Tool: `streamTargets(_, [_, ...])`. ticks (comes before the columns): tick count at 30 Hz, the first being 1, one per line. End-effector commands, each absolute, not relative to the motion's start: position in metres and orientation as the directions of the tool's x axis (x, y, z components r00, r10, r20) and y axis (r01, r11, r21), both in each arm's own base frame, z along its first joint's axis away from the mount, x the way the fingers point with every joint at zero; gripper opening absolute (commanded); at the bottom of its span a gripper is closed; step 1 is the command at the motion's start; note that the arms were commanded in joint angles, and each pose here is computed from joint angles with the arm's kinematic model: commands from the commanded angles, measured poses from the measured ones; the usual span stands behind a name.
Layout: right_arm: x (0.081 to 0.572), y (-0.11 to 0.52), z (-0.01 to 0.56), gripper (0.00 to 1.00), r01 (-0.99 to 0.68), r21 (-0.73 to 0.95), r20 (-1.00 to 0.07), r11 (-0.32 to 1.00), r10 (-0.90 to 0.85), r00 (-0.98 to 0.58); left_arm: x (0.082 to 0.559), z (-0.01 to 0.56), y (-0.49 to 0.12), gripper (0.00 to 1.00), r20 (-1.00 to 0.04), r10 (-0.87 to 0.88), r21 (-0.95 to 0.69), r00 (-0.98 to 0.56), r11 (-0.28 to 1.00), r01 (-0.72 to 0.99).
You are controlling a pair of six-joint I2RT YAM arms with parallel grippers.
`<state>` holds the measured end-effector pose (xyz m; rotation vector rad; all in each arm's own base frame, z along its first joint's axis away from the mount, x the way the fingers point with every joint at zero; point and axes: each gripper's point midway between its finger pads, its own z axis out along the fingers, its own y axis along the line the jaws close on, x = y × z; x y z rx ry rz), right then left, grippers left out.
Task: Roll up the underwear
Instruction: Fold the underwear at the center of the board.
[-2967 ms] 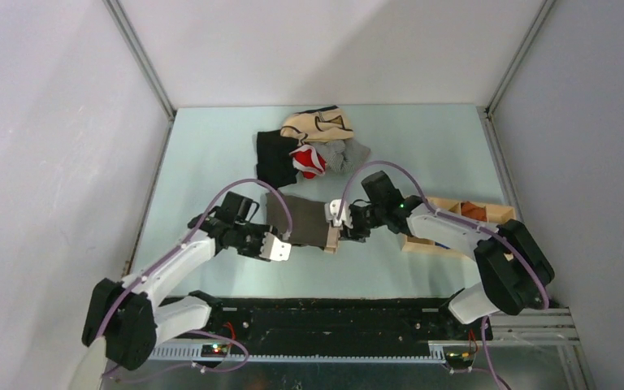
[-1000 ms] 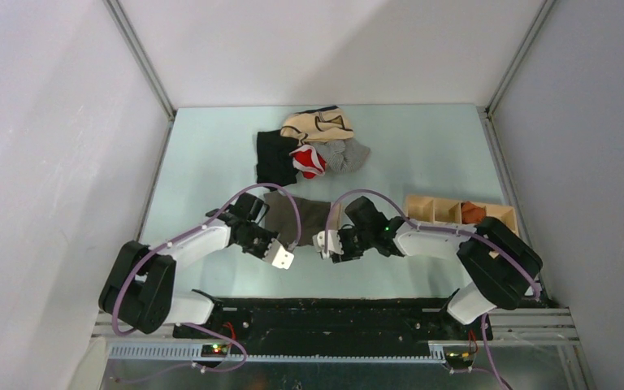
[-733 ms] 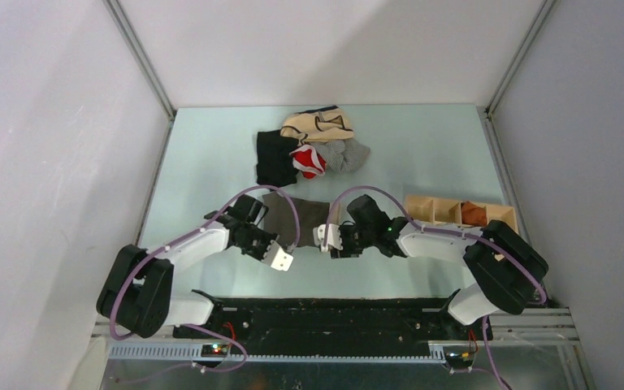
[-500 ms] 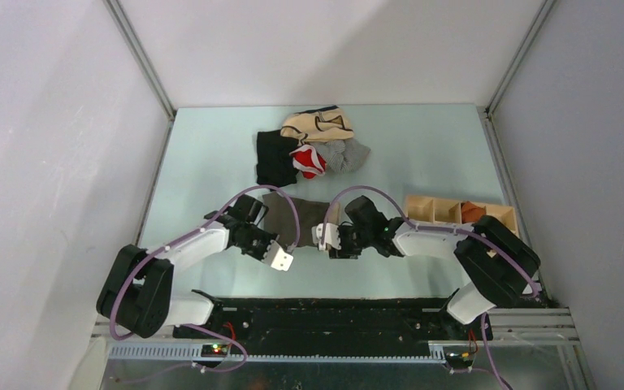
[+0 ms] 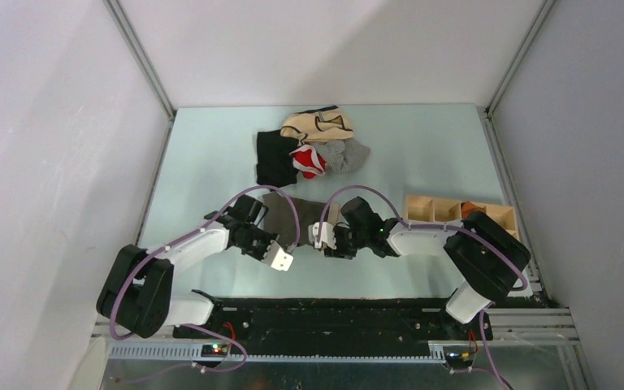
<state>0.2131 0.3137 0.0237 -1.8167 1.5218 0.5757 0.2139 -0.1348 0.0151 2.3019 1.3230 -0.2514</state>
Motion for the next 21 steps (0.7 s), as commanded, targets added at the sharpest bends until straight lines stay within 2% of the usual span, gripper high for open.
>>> streamTargets(1, [0.196,0.304,-0.001,0.33,-0.986,-0.137,-0.672,-0.097,-0.722,0.165,0.212,0.015,-0.135,0.03,-0.371,0.754,0.322,0.543,-0.444,0.836])
streamTargets(7, [0.197,0.303,0.005,0.09,-0.981,-0.145,-0.657,-0.129,-0.729,0.193,0.212,0.013,-0.13,0.02,-0.353,0.769,0.307,0.533,-0.442,0.843])
streamTargets(8, [0.2,0.303,0.008,0.01,-0.981,-0.151,-0.656,-0.123,-0.73,0.192,0.21,0.012,-0.128,0.02,-0.351,0.773,0.297,0.529,-0.443,0.846])
streamTargets(16, [0.219,0.301,0.053,0.0,-0.99,-0.112,-0.712,-0.085,-0.688,0.14,0.202,0.037,-0.13,0.0,-0.373,0.754,0.299,0.54,-0.454,0.84])
streamTargets(18, [0.223,0.295,0.062,0.0,-0.994,-0.077,-0.712,-0.079,-0.693,0.11,0.203,0.047,-0.132,0.0,-0.396,0.765,0.287,0.508,-0.422,0.86])
streamTargets(21, [0.217,0.282,0.072,0.0,-0.995,-0.016,-0.719,-0.101,-0.69,0.081,0.188,0.056,-0.133,0.0,-0.45,0.785,0.185,0.426,-0.385,0.904])
